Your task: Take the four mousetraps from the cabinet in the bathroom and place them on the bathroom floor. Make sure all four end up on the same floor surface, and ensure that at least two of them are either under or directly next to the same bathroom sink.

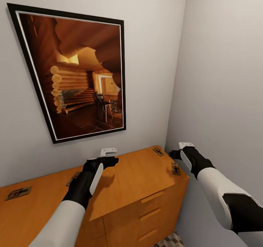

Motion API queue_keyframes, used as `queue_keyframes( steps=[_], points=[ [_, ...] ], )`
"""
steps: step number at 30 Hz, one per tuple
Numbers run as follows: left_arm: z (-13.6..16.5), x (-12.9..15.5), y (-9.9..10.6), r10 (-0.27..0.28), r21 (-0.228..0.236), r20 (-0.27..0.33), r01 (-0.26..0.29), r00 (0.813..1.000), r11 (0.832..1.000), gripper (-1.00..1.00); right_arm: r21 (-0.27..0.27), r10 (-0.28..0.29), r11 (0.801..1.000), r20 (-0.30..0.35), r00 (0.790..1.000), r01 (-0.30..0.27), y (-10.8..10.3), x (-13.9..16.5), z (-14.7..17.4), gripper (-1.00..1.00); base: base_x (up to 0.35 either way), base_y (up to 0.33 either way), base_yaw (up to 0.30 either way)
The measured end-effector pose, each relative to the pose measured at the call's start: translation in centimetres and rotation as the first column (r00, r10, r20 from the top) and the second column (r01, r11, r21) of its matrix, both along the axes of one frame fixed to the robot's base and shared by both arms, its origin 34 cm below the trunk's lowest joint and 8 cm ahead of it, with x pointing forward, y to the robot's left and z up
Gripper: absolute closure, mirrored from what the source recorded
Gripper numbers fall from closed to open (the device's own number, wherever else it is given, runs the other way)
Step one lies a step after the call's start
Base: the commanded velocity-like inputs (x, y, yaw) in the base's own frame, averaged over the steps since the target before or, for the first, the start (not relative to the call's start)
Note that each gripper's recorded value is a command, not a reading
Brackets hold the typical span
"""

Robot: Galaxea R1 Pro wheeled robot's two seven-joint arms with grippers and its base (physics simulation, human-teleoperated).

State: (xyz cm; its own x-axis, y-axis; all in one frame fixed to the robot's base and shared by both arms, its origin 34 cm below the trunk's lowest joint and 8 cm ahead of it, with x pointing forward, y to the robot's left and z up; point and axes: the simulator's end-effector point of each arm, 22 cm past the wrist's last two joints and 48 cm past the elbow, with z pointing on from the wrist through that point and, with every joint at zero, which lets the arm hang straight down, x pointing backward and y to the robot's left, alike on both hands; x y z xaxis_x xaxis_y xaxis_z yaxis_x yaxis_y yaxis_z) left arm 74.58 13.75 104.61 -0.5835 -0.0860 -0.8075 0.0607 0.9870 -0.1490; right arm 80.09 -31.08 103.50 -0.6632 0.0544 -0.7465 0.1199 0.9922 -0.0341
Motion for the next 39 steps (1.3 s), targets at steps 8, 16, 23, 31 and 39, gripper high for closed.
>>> queue_keyframes(
  steps=[8,16,23,31,39],
  points=[
    [0.0,0.0,0.0,0.000,0.000,0.001,0.000,1.000,1.000,-1.00,0.050,0.059,0.997,0.002,0.998,-0.059,1.7,0.1,-0.1,-1.00,0.002,0.000,0.000],
    [0.0,0.0,0.0,0.001,0.000,0.000,-0.001,1.000,1.000,-1.00,0.053,0.061,0.997,-0.016,0.998,-0.060,1.7,-0.3,-0.8,-1.00,0.000,0.000,0.000],
    [0.0,0.0,0.0,0.001,0.000,0.001,-0.001,1.000,1.000,-1.00,0.046,0.052,0.998,-0.022,0.998,-0.051,0.9,-0.4,-1.0,-1.00,0.000,0.000,0.000],
    [0.0,0.0,0.0,0.000,0.000,0.000,0.000,1.000,1.000,-1.00,0.026,0.027,0.999,-0.052,0.998,-0.025,-0.3,-1.1,-2.2,-1.00,0.131,-0.028,0.000],
    [0.0,0.0,0.0,0.000,0.000,-0.001,0.000,1.000,1.000,-1.00,0.023,0.015,1.000,-0.059,0.998,-0.013,-1.7,-1.4,-2.5,-1.00,0.008,-0.002,0.000]
  ],
)
